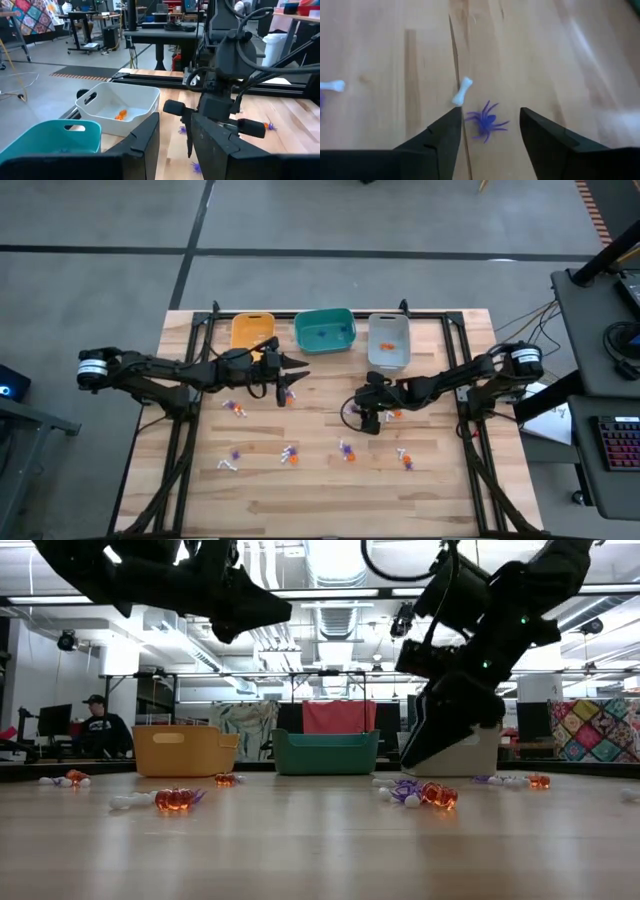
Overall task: Sort Halloween decoration
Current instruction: Put the violet spider toy into the blue green bin
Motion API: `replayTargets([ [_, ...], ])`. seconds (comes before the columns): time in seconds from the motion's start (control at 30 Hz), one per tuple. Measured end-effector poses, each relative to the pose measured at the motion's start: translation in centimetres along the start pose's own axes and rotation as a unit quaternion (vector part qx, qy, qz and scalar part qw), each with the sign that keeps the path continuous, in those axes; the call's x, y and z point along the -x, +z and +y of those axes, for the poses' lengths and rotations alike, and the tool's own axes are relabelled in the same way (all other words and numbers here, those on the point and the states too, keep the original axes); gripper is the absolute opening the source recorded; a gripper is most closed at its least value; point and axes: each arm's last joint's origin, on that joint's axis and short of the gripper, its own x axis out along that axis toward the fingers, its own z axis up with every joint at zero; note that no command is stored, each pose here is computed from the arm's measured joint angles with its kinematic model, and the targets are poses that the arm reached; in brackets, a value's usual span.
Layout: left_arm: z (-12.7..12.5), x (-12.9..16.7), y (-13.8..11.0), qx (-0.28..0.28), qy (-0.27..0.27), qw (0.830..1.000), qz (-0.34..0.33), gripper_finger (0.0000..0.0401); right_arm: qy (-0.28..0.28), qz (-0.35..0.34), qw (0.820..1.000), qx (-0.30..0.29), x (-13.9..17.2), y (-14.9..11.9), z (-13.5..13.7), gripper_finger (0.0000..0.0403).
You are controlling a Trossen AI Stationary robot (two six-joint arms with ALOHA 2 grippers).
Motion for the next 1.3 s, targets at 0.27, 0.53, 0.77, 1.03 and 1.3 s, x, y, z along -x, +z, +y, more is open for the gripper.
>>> replayTargets([
  [0.27, 0.0, -0.2, -0.2, 0.000, 0.000, 1.000, 0.003, 0.0095, -0.004, 0.028, 1.000, 0.000, -2.0, -1.1, 0.1, 0.0215],
  [0.53, 0.0, -0.2, -0.3, 0.000, 0.000, 1.000, 0.004, 0.0095, -0.004, 0.042, 0.999, -0.001, -2.6, -1.5, -0.1, 0.0210],
  [0.77, 0.0, -0.2, -0.3, 0.000, 0.000, 1.000, 0.004, 0.0095, 0.000, 0.043, 0.999, -0.001, -2.6, -1.6, -0.1, 0.0160],
  [1.03, 0.0, -0.2, -0.3, 0.002, 0.000, 1.000, 0.004, 0.0095, 0.006, 0.040, 0.999, -0.001, -2.5, -1.4, -0.1, 0.0103],
  [1.3, 0.0, -0.2, -0.1, 0.002, 0.000, 1.000, 0.001, 0.0095, 0.005, 0.028, 1.000, 0.002, -2.3, -1.2, -0.2, 0.0062],
])
